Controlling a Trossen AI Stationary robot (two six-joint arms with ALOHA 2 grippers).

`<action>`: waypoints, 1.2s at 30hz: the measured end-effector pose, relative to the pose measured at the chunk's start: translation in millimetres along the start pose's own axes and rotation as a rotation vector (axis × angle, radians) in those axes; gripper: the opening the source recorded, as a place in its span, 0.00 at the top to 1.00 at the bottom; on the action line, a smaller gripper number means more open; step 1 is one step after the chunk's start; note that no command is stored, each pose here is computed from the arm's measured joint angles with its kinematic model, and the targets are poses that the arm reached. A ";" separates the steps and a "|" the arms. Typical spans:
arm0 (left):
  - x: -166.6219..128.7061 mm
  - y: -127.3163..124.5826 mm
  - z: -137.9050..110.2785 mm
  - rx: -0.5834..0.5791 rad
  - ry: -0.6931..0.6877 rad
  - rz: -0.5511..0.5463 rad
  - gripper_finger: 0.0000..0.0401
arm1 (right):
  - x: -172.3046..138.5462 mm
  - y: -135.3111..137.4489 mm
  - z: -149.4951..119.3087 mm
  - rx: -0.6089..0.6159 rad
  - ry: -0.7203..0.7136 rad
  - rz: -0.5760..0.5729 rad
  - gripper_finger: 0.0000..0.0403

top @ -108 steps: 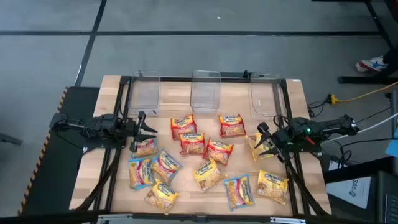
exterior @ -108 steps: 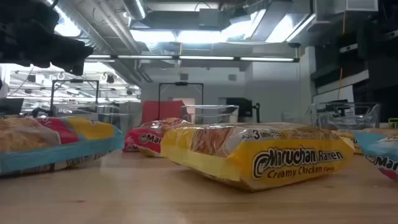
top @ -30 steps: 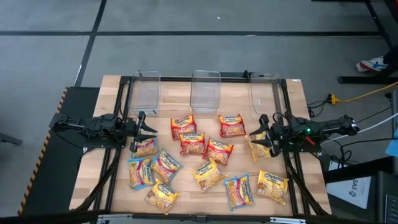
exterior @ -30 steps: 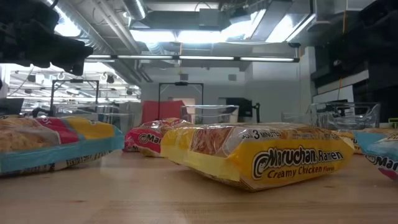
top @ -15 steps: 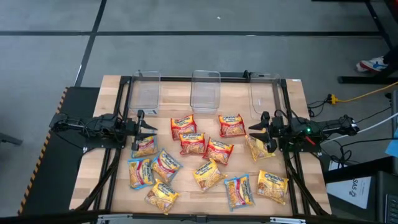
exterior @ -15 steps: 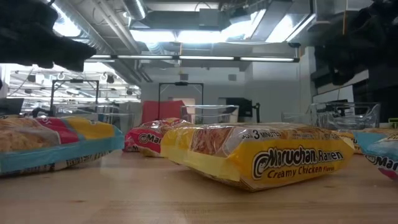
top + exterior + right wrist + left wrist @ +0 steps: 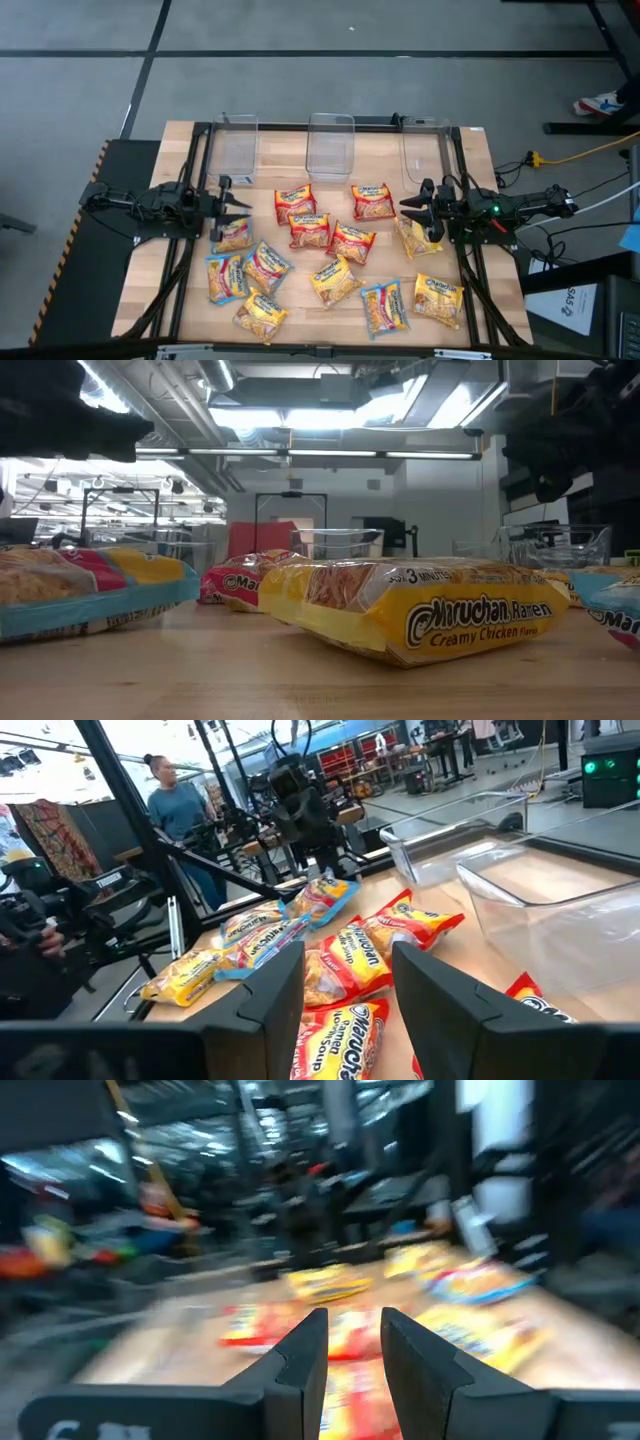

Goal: Sort Maruchan noodles
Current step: Put the blue noodle pack in the left transparent basket

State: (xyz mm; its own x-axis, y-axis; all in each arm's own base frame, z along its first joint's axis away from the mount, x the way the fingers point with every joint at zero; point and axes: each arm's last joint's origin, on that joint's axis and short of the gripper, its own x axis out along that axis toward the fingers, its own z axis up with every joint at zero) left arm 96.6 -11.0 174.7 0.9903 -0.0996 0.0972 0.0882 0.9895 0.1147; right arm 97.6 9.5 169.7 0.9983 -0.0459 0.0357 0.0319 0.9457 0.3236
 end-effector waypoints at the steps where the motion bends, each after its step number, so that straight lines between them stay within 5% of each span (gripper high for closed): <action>1: 0.0 -0.5 1.7 -0.048 -0.019 -0.021 0.78 | 0.0 0.0 -0.1 0.010 0.000 0.000 0.61; 8: -0.9 1.2 12.7 -0.306 -0.133 -0.016 0.78 | 0.0 0.0 0.0 0.074 0.000 0.000 0.61; 14: -7.6 14.5 30.3 -0.510 -0.381 0.342 0.78 | 0.0 -1.4 0.9 0.075 -0.023 -0.049 0.61; 19: -11.3 20.7 29.9 -0.472 -0.391 0.597 0.78 | -0.1 -1.9 1.8 0.077 -0.039 -0.071 0.61; 23: -11.9 21.2 30.4 -0.456 -0.393 0.618 0.78 | -0.1 -1.7 2.1 0.077 -0.041 -0.069 0.61; 27: -12.9 20.0 46.1 -0.450 -0.420 0.489 0.78 | -0.1 -1.7 1.9 0.077 -0.040 -0.067 0.61; 29: -12.6 21.3 60.1 -0.459 -0.362 0.478 0.78 | -0.1 -1.7 2.0 0.077 -0.040 -0.066 0.61; 36: -0.9 21.4 75.3 -0.516 0.224 0.495 0.78 | -0.1 -1.7 1.9 0.077 -0.039 -0.066 0.61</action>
State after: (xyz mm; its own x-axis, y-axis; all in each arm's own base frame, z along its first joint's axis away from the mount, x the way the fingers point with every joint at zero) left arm 89.5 2.4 251.5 0.9206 0.3398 -0.1925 -0.3890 0.8421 -0.3735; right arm 97.4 7.3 170.9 0.9914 -0.1214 0.0477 0.0926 0.9127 0.3980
